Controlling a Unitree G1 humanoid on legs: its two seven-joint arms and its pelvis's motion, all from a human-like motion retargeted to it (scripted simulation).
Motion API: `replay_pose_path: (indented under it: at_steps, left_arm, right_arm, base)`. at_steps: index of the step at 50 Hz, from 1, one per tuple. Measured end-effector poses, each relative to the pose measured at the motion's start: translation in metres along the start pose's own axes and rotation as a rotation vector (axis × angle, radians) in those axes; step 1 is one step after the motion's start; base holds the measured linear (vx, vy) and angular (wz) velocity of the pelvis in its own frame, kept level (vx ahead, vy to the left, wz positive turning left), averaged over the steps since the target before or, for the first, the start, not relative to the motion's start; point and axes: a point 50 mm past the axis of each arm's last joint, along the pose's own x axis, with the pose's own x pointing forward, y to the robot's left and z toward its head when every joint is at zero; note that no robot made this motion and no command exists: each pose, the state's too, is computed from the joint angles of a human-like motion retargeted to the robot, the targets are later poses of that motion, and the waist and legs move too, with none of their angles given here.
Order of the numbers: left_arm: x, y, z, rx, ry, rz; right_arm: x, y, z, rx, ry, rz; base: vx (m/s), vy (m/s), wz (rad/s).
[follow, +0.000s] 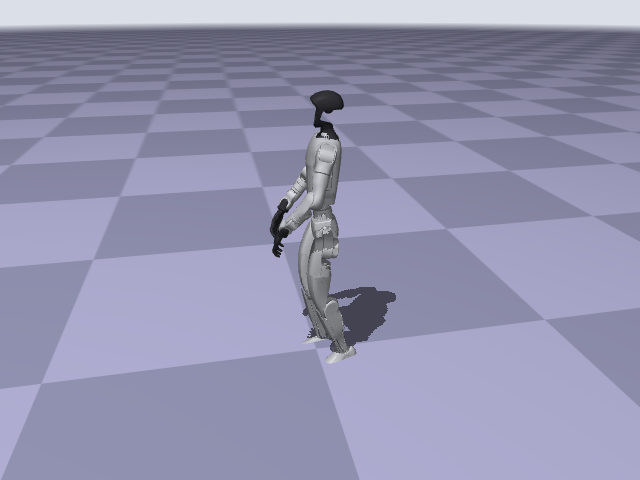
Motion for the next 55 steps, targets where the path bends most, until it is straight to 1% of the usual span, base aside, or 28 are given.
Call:
replay_pose_path:
  at_steps: [12,25,27,30,33,35,38,44,48,55]
  left_arm:
    - [0.001,0.022,0.020,0.113,-0.075,0.046]
    - [0.003,0.027,0.029,0.200,-0.105,0.020]
    - [0.003,0.028,0.029,0.211,-0.104,0.015]
    - [0.001,0.032,0.027,0.229,-0.095,0.013]
    - [0.002,0.028,0.030,0.236,-0.105,-0.004]
    - [0.003,0.026,0.032,0.245,-0.108,-0.016]
    - [0.001,0.027,0.031,0.264,-0.100,-0.022]
    - [-0.002,0.023,0.025,0.294,-0.079,-0.033]
    - [-0.002,0.020,0.023,0.313,-0.070,-0.035]
    - [-0.002,0.018,0.020,0.341,-0.057,-0.029]
  right_arm:
    - [0.001,-0.002,0.004,-0.014,-0.010,-0.016]
    - [0.000,0.004,0.006,-0.081,-0.019,0.050]
    - [-0.003,0.010,-0.004,-0.088,0.001,0.083]
    - [-0.017,0.030,-0.044,-0.076,0.106,0.168]
    - [-0.025,0.027,-0.048,-0.111,0.081,0.194]
    - [-0.028,0.017,-0.037,-0.149,0.023,0.193]
    - [-0.039,-0.011,-0.009,-0.217,-0.106,0.173]
    - [-0.077,-0.052,0.068,-0.376,-0.412,0.116]
    - [-0.107,-0.062,0.120,-0.487,-0.611,0.099]
    - [-0.147,-0.051,0.183,-0.624,-0.866,0.149]
  base:
    - [0.00,0.00,0.00]
    - [0.00,0.00,0.00]
    - [0.00,0.00,0.00]
    - [0.00,0.00,0.00]
    - [0.00,0.00,0.00]
    - [0.00,0.00,0.00]
    - [0.00,0.00,0.00]
    - [0.00,0.00,-0.03]
    - [0.00,0.00,0.00]
    - [0.00,0.00,-0.03]
